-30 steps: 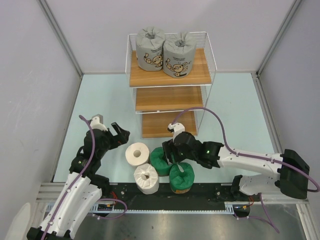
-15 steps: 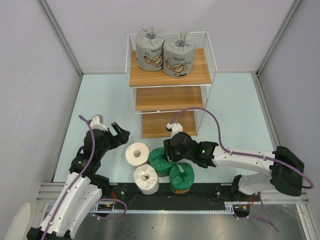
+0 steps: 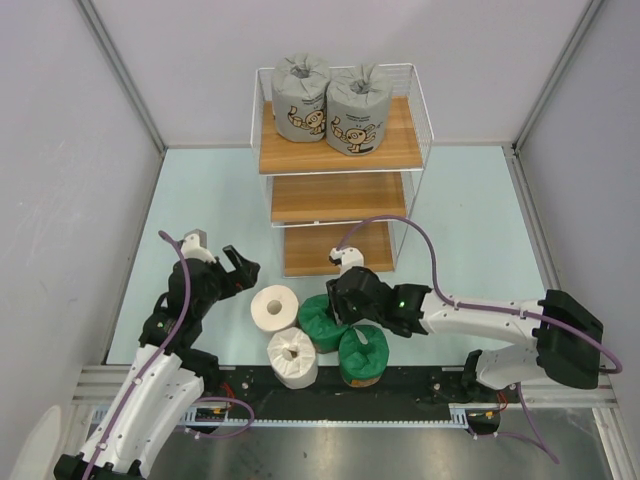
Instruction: Place and organize the paper towels onto the shelf
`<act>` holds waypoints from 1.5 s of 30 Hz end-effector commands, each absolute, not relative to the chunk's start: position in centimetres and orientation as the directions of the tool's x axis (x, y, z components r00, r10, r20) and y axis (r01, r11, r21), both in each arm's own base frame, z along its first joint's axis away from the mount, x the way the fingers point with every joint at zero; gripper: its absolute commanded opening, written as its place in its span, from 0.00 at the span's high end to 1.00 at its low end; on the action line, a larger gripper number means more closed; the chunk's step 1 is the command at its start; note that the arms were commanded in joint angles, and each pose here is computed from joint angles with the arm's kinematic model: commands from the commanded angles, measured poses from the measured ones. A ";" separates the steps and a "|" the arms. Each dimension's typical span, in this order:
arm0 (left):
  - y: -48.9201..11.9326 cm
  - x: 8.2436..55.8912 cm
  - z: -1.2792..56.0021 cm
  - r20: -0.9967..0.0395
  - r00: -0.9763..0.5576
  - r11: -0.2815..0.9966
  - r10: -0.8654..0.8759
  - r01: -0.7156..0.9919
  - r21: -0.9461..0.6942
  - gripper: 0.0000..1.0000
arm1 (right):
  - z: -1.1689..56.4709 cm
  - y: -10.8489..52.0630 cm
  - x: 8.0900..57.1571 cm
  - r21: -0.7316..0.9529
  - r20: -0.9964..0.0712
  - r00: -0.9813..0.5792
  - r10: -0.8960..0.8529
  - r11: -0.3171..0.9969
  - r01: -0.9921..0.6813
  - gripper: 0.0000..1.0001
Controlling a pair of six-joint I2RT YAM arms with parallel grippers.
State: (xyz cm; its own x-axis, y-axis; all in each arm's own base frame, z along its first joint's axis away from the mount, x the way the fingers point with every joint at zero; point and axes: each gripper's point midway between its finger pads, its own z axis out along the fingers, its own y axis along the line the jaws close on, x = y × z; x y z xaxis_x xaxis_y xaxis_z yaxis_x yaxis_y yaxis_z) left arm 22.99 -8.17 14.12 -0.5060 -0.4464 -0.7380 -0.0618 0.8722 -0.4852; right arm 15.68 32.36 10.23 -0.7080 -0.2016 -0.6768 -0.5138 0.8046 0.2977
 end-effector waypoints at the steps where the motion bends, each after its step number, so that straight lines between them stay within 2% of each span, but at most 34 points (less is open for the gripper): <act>1: -8.7 23.2 15.0 -0.748 -0.489 0.864 -0.449 -0.023 -0.503 0.00 | 10.3 31.8 15.7 0.241 -0.690 -0.690 -0.220 0.829 -0.506 0.67; 11: -8.8 23.2 15.0 -0.747 -0.490 0.863 -0.450 -0.022 -0.505 0.00 | 20.2 32.3 16.9 0.281 -0.811 -0.573 -0.117 0.781 -0.557 0.66; 17: -8.7 23.2 14.9 -0.747 -0.489 0.863 -0.451 -0.024 -0.505 0.00 | 28.1 32.5 18.9 0.266 -0.911 -0.412 -0.003 0.760 -0.593 0.66; 24: -8.7 23.1 15.1 -0.748 -0.488 0.862 -0.450 -0.021 -0.506 0.00 | 35.3 32.1 22.1 0.214 -0.967 -0.239 0.086 0.780 -0.588 0.67; 34: -8.6 23.2 15.1 -0.748 -0.487 0.864 -0.451 -0.027 -0.503 0.00 | 40.9 30.5 26.9 0.208 -0.978 -0.145 0.153 0.807 -0.553 0.69; 45: -8.6 23.2 15.1 -0.749 -0.485 0.865 -0.451 -0.030 -0.501 0.00 | 43.0 29.7 28.3 0.206 -0.978 -0.097 0.183 0.815 -0.542 0.70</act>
